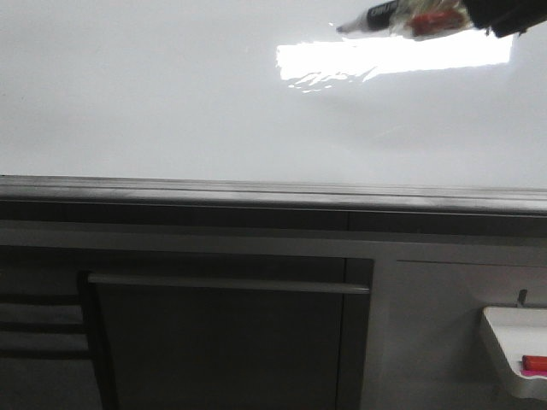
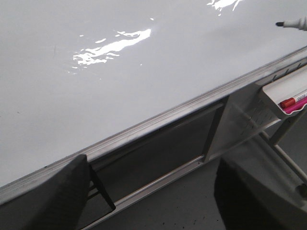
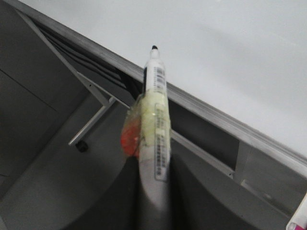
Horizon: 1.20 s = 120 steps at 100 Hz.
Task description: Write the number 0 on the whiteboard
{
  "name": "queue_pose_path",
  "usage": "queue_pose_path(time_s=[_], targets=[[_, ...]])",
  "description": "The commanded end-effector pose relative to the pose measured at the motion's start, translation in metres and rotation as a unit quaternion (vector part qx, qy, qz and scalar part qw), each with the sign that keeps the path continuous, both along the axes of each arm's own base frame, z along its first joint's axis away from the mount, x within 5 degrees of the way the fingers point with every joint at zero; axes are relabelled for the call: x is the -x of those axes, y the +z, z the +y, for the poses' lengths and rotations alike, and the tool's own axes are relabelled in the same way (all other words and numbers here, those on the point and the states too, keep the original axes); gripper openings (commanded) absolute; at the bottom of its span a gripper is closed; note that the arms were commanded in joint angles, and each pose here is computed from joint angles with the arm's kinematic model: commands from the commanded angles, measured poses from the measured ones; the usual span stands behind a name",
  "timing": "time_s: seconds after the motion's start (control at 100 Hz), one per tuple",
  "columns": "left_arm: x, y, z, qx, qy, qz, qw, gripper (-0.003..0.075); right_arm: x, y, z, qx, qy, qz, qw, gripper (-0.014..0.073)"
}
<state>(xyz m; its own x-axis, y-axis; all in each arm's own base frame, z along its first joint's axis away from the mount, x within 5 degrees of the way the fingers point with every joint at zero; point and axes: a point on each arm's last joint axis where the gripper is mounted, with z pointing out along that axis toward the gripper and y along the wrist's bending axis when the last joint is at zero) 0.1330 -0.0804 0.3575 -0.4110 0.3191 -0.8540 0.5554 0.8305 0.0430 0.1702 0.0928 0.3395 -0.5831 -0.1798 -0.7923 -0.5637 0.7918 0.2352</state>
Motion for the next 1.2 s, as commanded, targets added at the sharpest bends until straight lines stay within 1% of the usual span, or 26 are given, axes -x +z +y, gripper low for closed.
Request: queue_pose_path(time_s=[0.0,0.1,0.19,0.44,0.59,0.67,0.76,0.92,1.06,1.19], targets=[[-0.003,0.014,-0.002,0.039,0.007,-0.039,0.998,0.0491,-0.018,0.014,0.006,-0.023,-0.007,-0.003,1.0,-0.0005],[-0.004,0.015,-0.002,0.041,0.007,-0.042,0.998,0.0491,-0.036,0.014,0.015,-0.011,0.012,0.031,0.999,-0.0005],[-0.004,0.016,-0.002,0.044,0.007,-0.047,0.998,0.0491,-0.054,0.016,0.022,-0.002,0.02,0.043,0.999,-0.0005],[-0.004,0.016,-0.002,0.046,0.008,-0.05,0.998,0.0491,-0.094,0.025,0.033,0.014,0.021,0.033,0.999,-0.0005],[-0.005,0.017,-0.002,0.049,0.008,-0.056,0.997,0.0491,-0.112,0.013,0.041,0.029,0.04,0.075,0.996,-0.0005],[-0.005,0.018,-0.002,0.052,0.008,-0.061,0.997,0.0491,-0.114,0.002,0.042,0.052,0.056,0.106,0.991,-0.0005],[-0.005,0.019,-0.002,0.053,0.008,-0.062,0.997,0.0491,-0.113,-0.003,0.037,0.076,0.06,0.118,0.988,-0.0005],[-0.005,0.019,-0.002,0.053,0.008,-0.062,0.997,0.0491,-0.116,0.014,0.019,0.108,0.006,0.1,0.989,-0.0005],[-0.005,0.019,-0.002,0.052,0.008,-0.063,0.997,0.0491,-0.121,0.033,0.018,0.092,-0.006,0.065,0.994,-0.0005],[-0.005,0.019,-0.002,0.052,0.008,-0.063,0.997,0.0491,-0.121,0.046,0.026,0.081,0.0,0.039,0.996,-0.0005]])
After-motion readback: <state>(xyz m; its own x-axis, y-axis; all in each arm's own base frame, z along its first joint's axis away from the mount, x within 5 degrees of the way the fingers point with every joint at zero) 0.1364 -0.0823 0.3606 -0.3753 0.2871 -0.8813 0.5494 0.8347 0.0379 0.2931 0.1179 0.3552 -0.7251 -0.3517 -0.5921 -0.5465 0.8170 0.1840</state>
